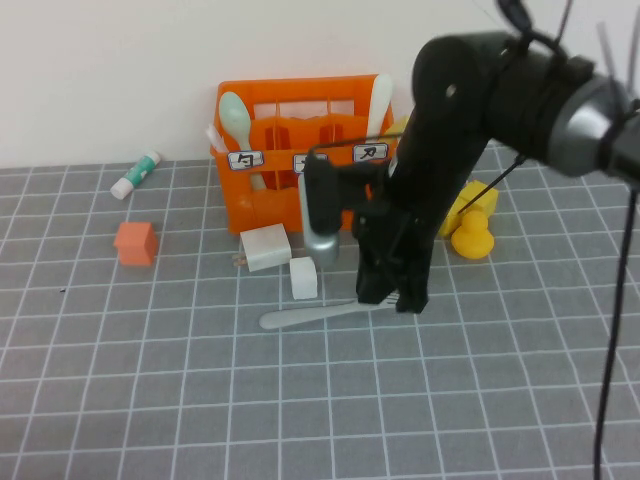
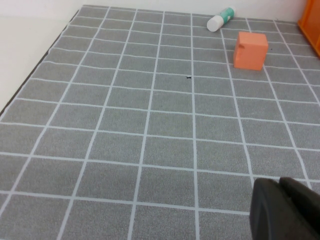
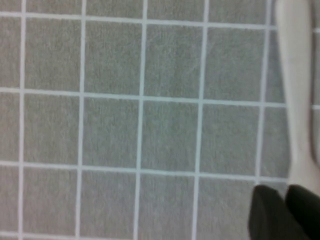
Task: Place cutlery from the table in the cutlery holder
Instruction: Pick up the fork
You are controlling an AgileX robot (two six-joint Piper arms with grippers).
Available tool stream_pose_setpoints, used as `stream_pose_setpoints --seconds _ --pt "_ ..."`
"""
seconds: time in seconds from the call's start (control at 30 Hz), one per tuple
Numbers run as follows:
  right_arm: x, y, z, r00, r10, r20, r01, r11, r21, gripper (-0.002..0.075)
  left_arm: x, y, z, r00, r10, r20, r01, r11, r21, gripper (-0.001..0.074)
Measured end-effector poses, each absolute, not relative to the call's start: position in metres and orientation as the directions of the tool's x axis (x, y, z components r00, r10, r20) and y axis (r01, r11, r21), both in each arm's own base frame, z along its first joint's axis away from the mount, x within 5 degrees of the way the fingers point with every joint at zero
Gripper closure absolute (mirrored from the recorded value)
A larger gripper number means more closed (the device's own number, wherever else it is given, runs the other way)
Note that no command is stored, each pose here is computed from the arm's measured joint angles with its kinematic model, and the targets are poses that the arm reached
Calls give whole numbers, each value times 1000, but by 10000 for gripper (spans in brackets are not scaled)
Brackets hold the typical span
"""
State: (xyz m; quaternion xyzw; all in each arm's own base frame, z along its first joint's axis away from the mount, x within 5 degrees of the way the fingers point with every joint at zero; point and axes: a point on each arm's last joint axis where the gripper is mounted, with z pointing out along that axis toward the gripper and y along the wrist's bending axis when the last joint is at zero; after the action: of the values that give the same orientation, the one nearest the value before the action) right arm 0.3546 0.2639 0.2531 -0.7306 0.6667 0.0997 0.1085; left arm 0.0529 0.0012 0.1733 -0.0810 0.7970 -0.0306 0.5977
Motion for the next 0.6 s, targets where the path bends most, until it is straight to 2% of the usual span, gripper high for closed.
stream_pose_setpoints --seconds 0.17,0.23,0.6 --pt "361 270 233 68 -957 -284 -998 -67 -15 514 53 1 173 -272 -166 -948 -93 985 -146 736" --pt "363 273 231 69 -955 -287 -998 -62 -34 477 53 1 173 -273 -166 -948 -93 985 -146 736" --pt "375 282 201 52 -956 -290 -998 -37 -57 445 53 1 173 -275 -166 -947 -93 985 -146 736"
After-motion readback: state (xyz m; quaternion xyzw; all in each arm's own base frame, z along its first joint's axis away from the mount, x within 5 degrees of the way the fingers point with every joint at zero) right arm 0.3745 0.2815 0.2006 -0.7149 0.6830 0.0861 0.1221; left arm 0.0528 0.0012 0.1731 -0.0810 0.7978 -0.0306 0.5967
